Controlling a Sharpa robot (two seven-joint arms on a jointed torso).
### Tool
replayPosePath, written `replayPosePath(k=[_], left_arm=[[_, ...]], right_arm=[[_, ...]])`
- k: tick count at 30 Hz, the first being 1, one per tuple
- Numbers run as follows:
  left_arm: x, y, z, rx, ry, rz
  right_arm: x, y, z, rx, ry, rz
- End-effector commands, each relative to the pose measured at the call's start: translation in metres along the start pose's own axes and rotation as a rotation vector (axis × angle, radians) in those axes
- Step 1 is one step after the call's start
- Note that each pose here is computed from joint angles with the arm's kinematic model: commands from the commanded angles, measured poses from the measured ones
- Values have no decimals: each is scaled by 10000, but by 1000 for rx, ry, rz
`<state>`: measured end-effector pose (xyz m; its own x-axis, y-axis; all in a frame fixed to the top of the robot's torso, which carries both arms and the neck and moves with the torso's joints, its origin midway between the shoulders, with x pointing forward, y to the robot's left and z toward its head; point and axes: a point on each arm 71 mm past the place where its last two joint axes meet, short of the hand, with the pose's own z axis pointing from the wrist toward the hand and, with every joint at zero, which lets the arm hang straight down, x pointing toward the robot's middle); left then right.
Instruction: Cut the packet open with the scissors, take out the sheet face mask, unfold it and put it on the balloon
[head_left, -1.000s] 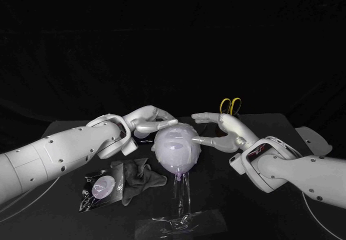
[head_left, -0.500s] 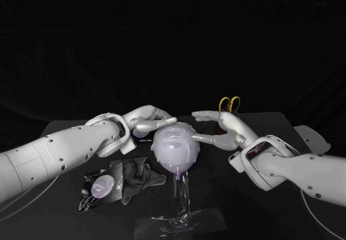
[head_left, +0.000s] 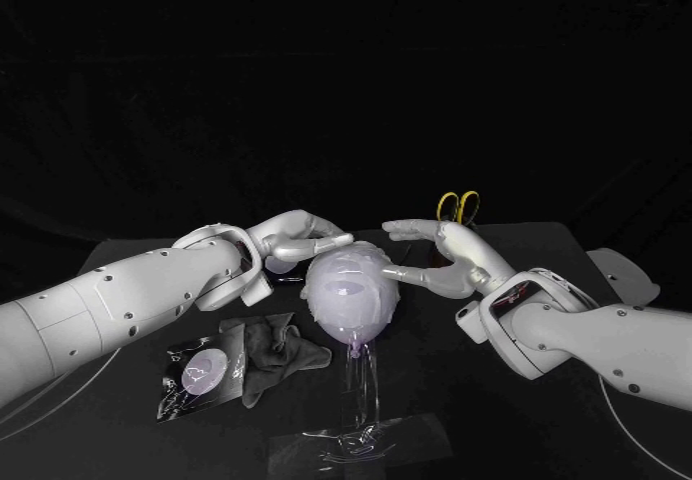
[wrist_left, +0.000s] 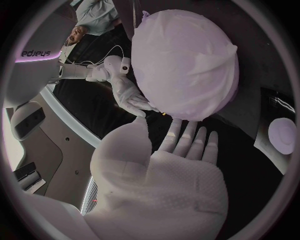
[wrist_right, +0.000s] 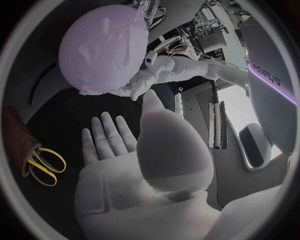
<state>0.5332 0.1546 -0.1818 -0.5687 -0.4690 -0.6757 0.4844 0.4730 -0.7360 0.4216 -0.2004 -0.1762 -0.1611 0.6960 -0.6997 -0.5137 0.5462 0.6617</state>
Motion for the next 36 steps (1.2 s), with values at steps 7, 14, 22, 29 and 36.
replayPosePath(k=[7,14,22,29,36], left_arm=[[61,67,35,-59,68,15],[79,120,49,-96,92,28],[30,174,38,-123,58,47],[-15,206,21,-141,22,49],[-87,259,-3,-174,-44,23]], right_arm=[[20,28,3,-14,10,3],[21,29,2,-13,10,4],[21,18,1,-4,14,1],[20,7,2,3,17,-1],[13,-19,7,12,18,-6]])
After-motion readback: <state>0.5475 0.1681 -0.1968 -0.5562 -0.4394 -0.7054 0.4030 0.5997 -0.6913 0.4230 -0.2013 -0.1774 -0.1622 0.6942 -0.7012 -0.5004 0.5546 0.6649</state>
